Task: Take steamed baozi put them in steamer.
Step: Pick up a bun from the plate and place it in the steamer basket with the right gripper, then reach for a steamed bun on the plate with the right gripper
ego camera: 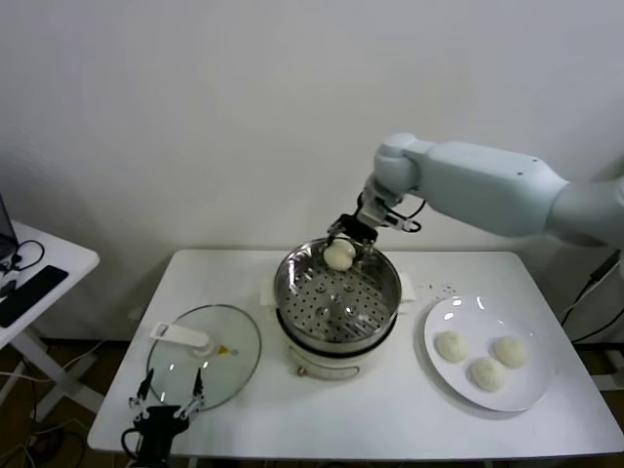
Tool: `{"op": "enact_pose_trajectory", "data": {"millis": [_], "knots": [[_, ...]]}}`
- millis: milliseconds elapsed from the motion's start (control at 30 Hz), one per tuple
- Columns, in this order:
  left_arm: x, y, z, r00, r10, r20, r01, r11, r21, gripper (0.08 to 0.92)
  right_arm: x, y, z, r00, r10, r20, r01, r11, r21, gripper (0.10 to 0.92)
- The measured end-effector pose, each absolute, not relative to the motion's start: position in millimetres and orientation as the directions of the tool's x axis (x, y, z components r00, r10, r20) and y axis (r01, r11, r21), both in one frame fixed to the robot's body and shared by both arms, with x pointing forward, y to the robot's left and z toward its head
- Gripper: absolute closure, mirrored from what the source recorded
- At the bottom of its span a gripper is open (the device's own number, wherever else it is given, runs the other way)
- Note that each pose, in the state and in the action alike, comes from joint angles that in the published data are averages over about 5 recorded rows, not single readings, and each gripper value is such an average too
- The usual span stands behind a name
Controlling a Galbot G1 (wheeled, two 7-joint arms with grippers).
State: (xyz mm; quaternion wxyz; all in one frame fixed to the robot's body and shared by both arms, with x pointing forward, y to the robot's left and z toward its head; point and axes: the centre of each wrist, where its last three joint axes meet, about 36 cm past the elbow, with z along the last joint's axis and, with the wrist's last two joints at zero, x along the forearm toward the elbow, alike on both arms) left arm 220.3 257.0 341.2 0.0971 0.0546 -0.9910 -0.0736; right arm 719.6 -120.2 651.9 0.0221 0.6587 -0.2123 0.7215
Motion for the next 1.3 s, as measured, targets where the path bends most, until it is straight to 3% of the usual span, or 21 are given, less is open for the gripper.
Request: {"op": "enact_pose_trajectory", "data": {"millis": [500, 833, 1100, 1300], "knots": [[224, 259, 337, -0.974, -0.131, 0.183, -0.103, 0.983, 0.154, 0.177, 740, -87, 619, -0.098, -0.146, 0.984, -0.243, -0.956, -0.166, 0.369], [225, 260, 333, -0.974, -0.133, 0.183, -0.105, 0.983, 0.153, 0.177, 745, -81, 605, -0.088, -0.131, 0.988, -0.236, -0.961, -0.148, 0.366], [225, 260, 333, -0.974, -0.134, 0.183, -0.107, 0.982, 0.154, 0.177, 746, -83, 607, -0.082, -0.138, 0.987, -0.222, -0.963, -0.153, 0.215], [226, 258, 333, -0.975, -0.127, 0.183, -0.099, 0.983, 0.153, 0.177, 746, -92, 622, -0.086, -0.142, 0.986, -0.231, -0.96, -0.158, 0.2]]}}
